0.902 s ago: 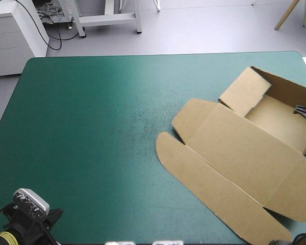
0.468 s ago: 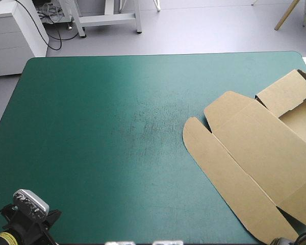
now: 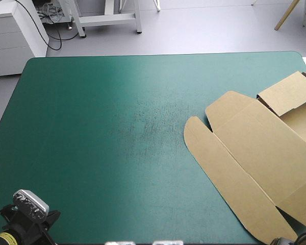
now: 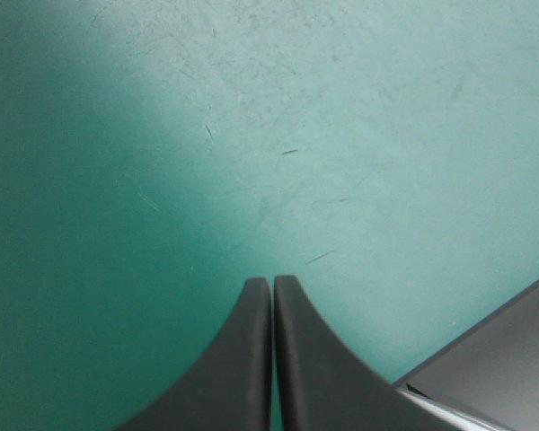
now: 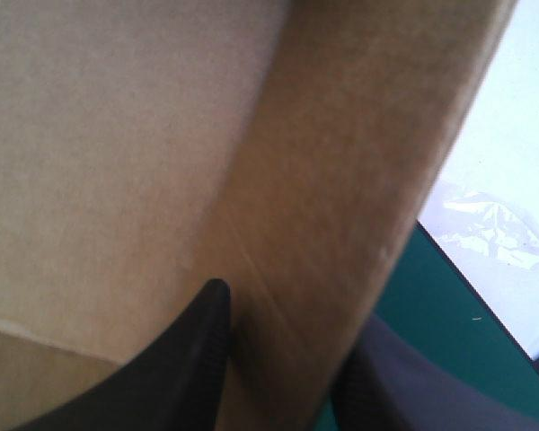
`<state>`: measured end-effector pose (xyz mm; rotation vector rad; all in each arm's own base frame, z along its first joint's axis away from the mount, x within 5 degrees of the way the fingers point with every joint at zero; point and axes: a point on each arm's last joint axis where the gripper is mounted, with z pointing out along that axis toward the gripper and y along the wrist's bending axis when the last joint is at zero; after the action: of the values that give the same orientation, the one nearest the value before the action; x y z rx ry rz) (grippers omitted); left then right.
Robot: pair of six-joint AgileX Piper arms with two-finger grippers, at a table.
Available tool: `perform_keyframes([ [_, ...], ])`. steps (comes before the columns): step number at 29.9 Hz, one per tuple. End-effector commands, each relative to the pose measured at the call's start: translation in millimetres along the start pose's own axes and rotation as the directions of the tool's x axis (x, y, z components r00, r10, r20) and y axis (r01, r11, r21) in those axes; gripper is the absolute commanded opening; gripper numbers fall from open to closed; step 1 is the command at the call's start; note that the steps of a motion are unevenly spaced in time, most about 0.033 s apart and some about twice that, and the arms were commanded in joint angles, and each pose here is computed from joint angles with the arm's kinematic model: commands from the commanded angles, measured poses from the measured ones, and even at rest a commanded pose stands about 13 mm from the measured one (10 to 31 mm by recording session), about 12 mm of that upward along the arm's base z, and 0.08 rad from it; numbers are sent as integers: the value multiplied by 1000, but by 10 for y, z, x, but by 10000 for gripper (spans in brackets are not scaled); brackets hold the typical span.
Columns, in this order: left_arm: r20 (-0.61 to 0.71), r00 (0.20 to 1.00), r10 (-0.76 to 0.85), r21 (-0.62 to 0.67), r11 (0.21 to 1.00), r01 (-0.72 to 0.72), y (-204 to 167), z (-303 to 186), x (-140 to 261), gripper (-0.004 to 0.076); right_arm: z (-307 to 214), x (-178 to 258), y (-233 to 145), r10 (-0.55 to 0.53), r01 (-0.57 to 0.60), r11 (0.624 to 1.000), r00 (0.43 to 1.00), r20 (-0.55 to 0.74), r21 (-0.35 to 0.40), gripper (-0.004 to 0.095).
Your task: Fold the box
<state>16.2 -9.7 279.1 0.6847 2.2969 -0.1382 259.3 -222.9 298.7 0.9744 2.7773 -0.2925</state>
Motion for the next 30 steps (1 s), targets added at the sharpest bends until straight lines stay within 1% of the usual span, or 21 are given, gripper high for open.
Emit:
perform_keyframes([
  [1, 57, 998, 0, -8, 1000, 1, 15, -45, -95, -10, -235, 25, -78, -18, 16, 999, 998, 60, 37, 486],
  [5, 59, 998, 0, -9, 1000, 1, 15, -45, -97, -10, -242, 27, -66, -13, 11, 1000, 998, 62, 23, 472],
  [8, 46, 999, 0, -7, 1000, 1, 13, -45, -86, -10, -313, 50, -49, -3, 4, 1000, 997, 81, -4, 447],
  [15, 31, 1000, 0, -4, 1000, 0, 10, -44, -72, -10, -728, 213, -19, 24, -7, 996, 981, 193, -88, 428],
  [18, 31, 1000, 0, -4, 1000, 0, 10, -44, -72, -10, -958, 321, 40, 50, -4, 984, 966, 254, -180, 427],
  [20, 31, 1000, 0, -4, 1000, 0, 10, -44, -72, -10, -1158, 430, 98, 22, 61, 966, 948, 318, -249, 426],
  [21, 32, 999, 0, -4, 1000, 0, 10, -40, -71, -10, -1234, 482, 123, 2, 97, 958, 938, 346, -269, 416],
  [22, 39, 999, 2, -5, 1000, -2, 12, -41, -79, -10, -1329, 551, 136, 5, 111, 951, 927, 374, -287, 392],
  [24, 54, 999, 3, -8, 1000, -3, 14, -35, -90, -10, -1489, 686, 139, 33, 106, 945, 910, 414, -310, 306],
  [27, 59, 998, 3, -9, 1000, -2, 15, 2, -85, -10, -1666, 922, 197, 4, 161, 937, 882, 471, -309, 95],
  [28, 60, 998, 3, -10, 1000, -2, 14, 23, -80, -10, -1724, 1041, 249, -35, 211, 930, 866, 499, -302, 0],
  [29, 57, 998, 2, -9, 1000, -2, 14, 43, -71, -10, -1752, 1123, 291, -63, 247, 922, 855, 515, -298, -15],
  [30, 58, 998, 1, -7, 1000, -1, 11, 70, -64, -10, -1761, 1206, 337, -88, 280, 913, 846, 526, -298, -6],
])
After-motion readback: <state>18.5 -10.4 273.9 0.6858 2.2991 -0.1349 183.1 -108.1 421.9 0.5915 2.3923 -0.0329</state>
